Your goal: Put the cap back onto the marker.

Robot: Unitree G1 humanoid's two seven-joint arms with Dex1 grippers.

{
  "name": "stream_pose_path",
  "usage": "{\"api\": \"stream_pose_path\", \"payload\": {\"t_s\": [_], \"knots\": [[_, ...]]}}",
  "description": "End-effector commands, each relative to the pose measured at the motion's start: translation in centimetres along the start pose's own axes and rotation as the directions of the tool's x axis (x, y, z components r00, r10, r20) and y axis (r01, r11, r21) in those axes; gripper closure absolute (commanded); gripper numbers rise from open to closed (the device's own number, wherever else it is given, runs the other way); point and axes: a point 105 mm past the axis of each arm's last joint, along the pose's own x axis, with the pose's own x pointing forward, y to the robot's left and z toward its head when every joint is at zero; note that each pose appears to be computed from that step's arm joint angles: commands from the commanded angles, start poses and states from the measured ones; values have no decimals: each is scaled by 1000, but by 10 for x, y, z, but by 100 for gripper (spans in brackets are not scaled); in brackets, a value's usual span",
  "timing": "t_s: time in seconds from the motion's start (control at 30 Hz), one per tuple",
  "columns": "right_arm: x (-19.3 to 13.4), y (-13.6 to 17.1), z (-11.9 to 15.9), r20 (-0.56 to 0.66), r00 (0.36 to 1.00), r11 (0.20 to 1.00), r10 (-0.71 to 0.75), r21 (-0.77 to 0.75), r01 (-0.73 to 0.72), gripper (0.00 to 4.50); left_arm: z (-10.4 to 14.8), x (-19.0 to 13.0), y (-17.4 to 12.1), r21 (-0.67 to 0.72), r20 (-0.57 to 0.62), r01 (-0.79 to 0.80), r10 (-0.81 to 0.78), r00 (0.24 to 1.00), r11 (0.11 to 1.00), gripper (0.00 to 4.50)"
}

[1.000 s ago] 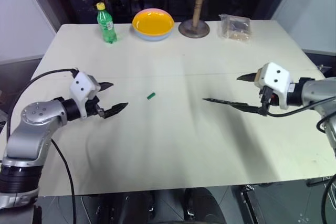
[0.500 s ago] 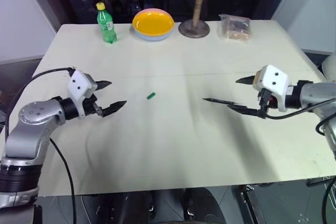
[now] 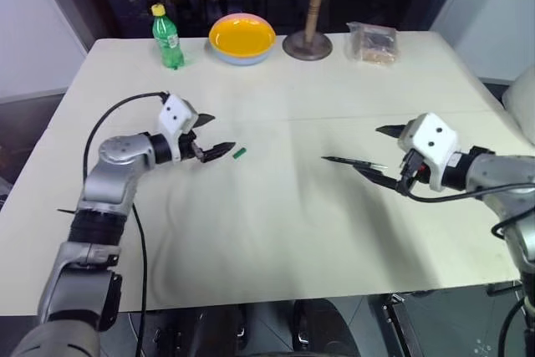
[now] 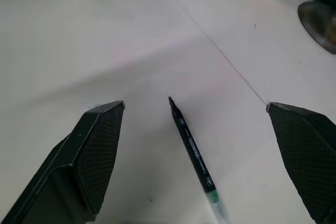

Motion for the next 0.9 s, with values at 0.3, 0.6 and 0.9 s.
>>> {"api": "stream_pose_path", "payload": {"t_s": [0.3,0.6,0.9], "knots": [[-15,20,14,39,989,989,-144,49,142,1,-41,29,-12,62,-85,39,-34,996,997,0],[-17,23,16,37,986,986,-160,61,158,1,-54,40,-16,49,-73,-66,69,995,997,0],[-15,21,15,40,985,984,-168,58,166,1,-70,32,-16,-7,-116,-115,114,987,993,0]]}}
